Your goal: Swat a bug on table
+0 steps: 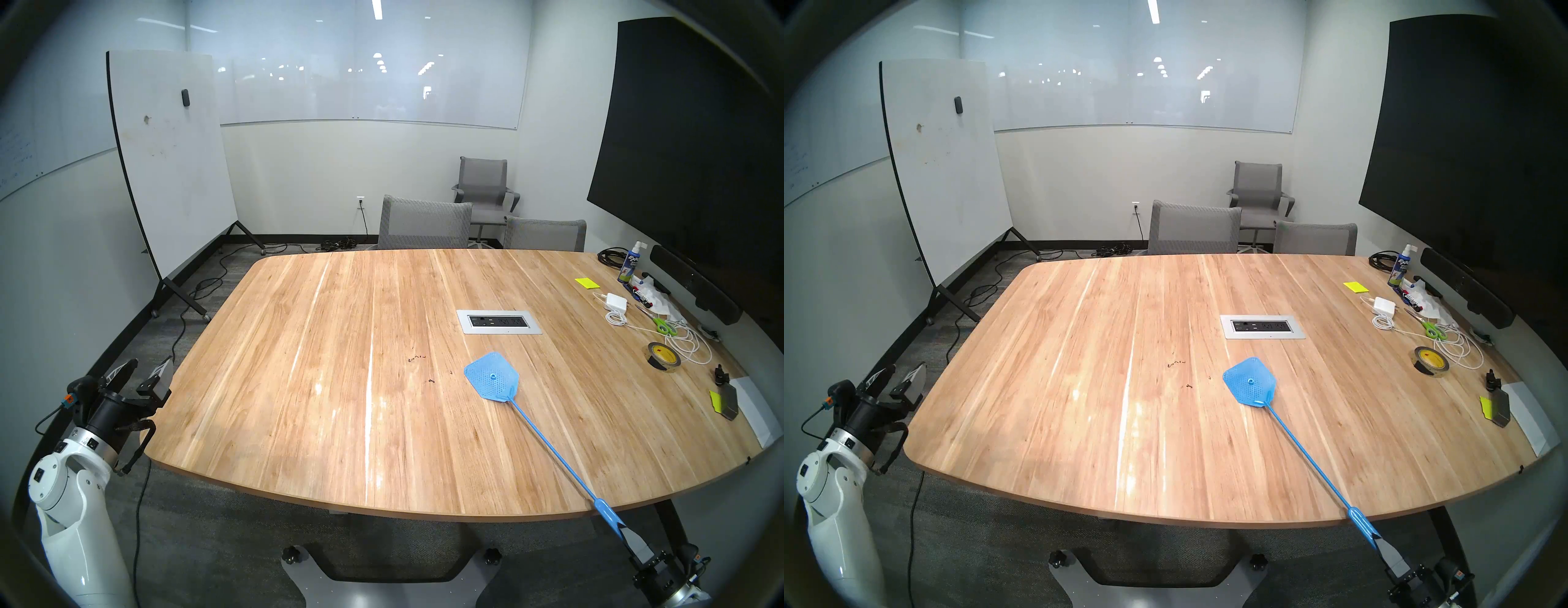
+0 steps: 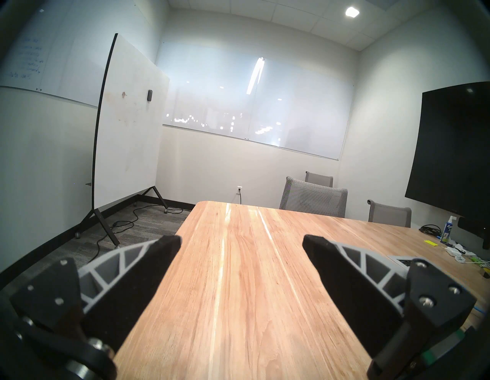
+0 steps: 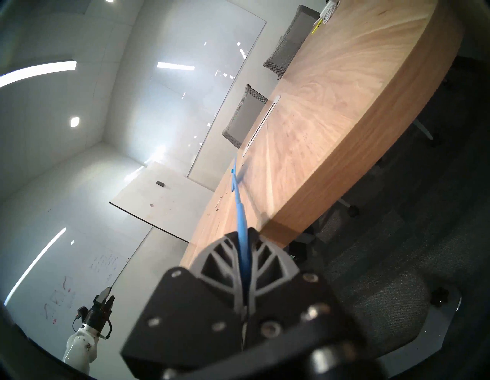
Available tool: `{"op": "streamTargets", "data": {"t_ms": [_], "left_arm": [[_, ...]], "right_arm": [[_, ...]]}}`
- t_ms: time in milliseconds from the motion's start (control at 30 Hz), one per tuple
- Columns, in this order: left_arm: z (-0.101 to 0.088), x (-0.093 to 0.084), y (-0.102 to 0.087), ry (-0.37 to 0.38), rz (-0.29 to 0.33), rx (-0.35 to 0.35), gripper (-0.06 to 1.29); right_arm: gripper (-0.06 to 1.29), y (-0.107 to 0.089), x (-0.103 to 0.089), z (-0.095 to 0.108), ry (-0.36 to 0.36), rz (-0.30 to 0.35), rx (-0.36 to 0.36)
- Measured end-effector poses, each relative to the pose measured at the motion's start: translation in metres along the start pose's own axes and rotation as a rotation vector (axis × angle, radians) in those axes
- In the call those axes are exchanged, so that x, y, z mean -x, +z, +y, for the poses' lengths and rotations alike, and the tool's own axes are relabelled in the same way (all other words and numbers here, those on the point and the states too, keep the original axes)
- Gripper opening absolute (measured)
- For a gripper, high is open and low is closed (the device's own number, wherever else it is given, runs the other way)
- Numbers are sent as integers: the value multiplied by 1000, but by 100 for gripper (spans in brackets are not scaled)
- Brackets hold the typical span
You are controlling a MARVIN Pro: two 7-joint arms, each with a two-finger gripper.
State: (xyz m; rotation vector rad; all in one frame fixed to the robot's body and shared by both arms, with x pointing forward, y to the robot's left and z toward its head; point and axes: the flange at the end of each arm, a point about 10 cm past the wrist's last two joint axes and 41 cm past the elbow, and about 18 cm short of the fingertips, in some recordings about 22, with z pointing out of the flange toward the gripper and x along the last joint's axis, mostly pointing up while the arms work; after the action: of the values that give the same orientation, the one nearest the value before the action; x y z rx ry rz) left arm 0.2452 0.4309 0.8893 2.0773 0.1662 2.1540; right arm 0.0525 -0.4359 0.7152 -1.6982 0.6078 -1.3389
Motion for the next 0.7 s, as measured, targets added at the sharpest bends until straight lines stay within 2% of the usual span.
{"op": "streamTargets", "data": {"t_ms": [333, 700], "left_arm": [[0, 0, 0, 0, 0, 0, 125], [0, 0, 0, 0, 0, 0, 125]], "right_arm": [[-1, -3, -3, -8, -20, 9, -3], [-1, 7, -10, -19, -18, -3, -10]]}}
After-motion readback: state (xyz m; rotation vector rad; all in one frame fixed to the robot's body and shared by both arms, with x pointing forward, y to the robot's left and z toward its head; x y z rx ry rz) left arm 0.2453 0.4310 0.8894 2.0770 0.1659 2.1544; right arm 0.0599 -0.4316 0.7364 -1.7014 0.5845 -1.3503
